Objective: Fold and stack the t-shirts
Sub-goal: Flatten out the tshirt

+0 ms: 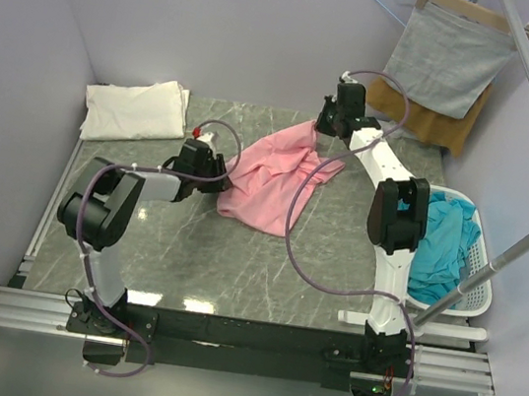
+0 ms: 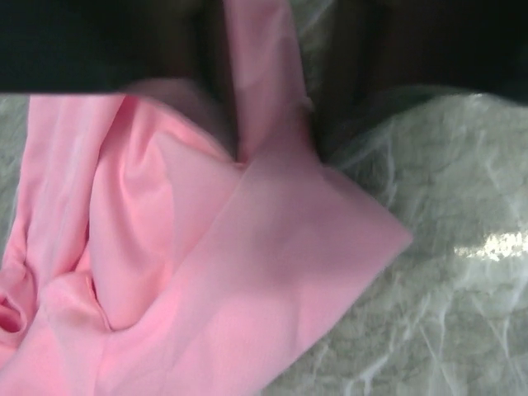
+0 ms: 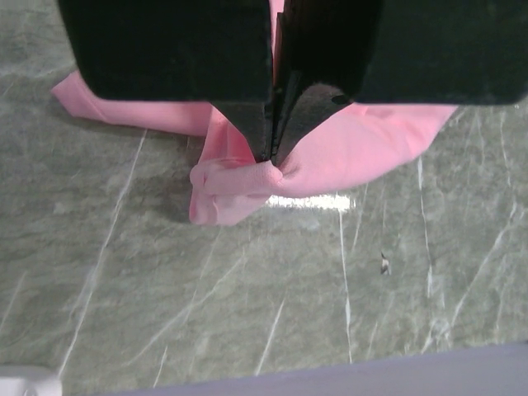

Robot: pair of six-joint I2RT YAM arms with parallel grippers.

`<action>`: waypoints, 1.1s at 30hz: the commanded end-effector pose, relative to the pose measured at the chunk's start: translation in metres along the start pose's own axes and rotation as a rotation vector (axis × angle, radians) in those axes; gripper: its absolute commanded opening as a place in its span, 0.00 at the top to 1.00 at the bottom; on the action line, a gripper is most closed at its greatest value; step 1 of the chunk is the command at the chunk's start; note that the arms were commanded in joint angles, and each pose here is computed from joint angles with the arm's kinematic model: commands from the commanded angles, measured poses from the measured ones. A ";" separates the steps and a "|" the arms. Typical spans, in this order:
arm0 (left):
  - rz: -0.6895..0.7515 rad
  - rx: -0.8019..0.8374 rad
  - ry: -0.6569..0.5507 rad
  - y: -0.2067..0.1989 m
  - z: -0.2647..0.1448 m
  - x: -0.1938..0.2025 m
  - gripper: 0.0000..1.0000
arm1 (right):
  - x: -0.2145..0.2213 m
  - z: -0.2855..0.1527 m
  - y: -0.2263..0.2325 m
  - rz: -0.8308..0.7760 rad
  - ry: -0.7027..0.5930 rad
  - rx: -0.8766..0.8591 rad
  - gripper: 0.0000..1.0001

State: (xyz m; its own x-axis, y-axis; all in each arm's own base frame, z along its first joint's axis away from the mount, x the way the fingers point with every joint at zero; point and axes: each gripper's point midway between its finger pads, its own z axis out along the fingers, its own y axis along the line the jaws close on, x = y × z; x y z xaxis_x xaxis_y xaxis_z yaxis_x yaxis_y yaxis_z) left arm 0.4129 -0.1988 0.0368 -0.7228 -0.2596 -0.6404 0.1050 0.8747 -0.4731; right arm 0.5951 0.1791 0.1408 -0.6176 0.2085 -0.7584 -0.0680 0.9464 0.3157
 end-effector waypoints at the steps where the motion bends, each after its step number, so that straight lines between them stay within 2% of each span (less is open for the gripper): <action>1: 0.015 0.037 -0.039 -0.012 0.019 -0.018 0.77 | -0.045 -0.041 0.022 -0.012 -0.112 -0.071 1.00; 3: 0.012 0.033 -0.039 -0.011 0.023 -0.019 0.99 | -0.046 -0.046 0.023 -0.019 -0.115 -0.076 1.00; 8: 0.028 0.004 -0.067 -0.020 0.004 -0.044 0.99 | -0.051 -0.089 0.027 -0.047 -0.148 -0.090 1.00; 12: 0.075 0.011 -0.181 -0.050 -0.052 -0.098 0.99 | -0.057 -0.141 0.035 -0.057 -0.192 -0.124 1.00; 16: 0.120 0.025 -0.233 -0.070 -0.105 -0.123 0.99 | -0.052 -0.222 0.056 -0.095 -0.264 -0.191 1.00; 18: 0.135 0.043 -0.277 -0.081 -0.136 -0.135 0.99 | -0.041 -0.249 0.069 -0.115 -0.274 -0.228 1.00; 22: 0.148 0.050 -0.343 -0.088 -0.196 -0.139 0.99 | -0.014 -0.322 0.098 -0.178 -0.320 -0.327 1.00; 27: 0.159 0.078 -0.453 -0.097 -0.278 -0.137 0.99 | 0.025 -0.388 0.123 -0.216 -0.320 -0.452 1.00; 33: 0.171 0.107 -0.432 -0.108 -0.328 -0.129 0.99 | 0.055 -0.444 0.138 -0.244 -0.308 -0.648 1.00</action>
State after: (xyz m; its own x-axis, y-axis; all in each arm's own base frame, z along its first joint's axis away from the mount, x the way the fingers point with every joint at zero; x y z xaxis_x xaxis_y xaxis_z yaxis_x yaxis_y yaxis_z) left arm 0.2923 -0.1303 0.3603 -0.2892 -0.3227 -0.9012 0.2814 0.8712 -0.4023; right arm 0.2309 0.2076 0.3988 -0.2597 0.1819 -0.9484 -0.6147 0.7263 0.3076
